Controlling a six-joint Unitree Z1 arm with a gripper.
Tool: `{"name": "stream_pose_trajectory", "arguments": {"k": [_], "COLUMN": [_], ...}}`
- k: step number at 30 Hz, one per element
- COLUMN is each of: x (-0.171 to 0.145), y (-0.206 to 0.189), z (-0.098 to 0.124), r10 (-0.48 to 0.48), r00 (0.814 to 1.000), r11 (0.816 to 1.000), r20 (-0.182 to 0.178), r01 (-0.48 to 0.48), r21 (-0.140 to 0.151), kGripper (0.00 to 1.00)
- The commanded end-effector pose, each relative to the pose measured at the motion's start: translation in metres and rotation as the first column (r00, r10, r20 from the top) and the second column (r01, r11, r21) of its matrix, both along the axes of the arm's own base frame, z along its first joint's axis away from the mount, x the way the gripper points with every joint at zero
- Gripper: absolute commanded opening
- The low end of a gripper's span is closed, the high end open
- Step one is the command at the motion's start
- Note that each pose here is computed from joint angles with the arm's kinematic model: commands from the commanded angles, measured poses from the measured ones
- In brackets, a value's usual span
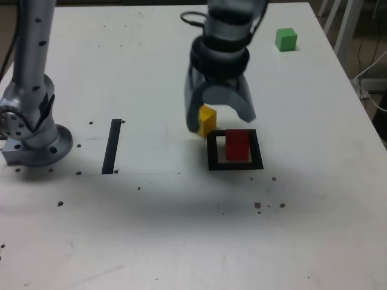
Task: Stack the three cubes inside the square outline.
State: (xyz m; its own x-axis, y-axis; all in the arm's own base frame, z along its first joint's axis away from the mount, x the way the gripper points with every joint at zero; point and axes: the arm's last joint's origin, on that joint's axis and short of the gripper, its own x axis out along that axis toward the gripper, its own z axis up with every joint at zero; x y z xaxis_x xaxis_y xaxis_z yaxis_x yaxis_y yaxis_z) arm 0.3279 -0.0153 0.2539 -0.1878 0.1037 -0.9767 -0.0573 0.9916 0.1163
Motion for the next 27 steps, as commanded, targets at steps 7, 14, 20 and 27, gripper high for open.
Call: {"name": "stream_pose_trajectory", "arguments": {"k": [7,14,20,27], "x": [-0.02,-0.034,-0.041,-0.05], "y": [0.016,0.036,0.042,0.044], "z": [0.0,-0.01,-0.008,-0.006], "r10": [0.038,-0.018,-0.154,-0.306], "r00": [0.999,0.998,0.987,0.95], "r11": [0.999,1.0,0.987,0.95], "r20": [-0.028,-0.053,-0.043,-0.06], "r01": [-0.038,0.019,0.155,0.309], "r21": [0.011,0.007,0.042,0.048], "kGripper": [0.99,0.99,0.99,0.99]}}
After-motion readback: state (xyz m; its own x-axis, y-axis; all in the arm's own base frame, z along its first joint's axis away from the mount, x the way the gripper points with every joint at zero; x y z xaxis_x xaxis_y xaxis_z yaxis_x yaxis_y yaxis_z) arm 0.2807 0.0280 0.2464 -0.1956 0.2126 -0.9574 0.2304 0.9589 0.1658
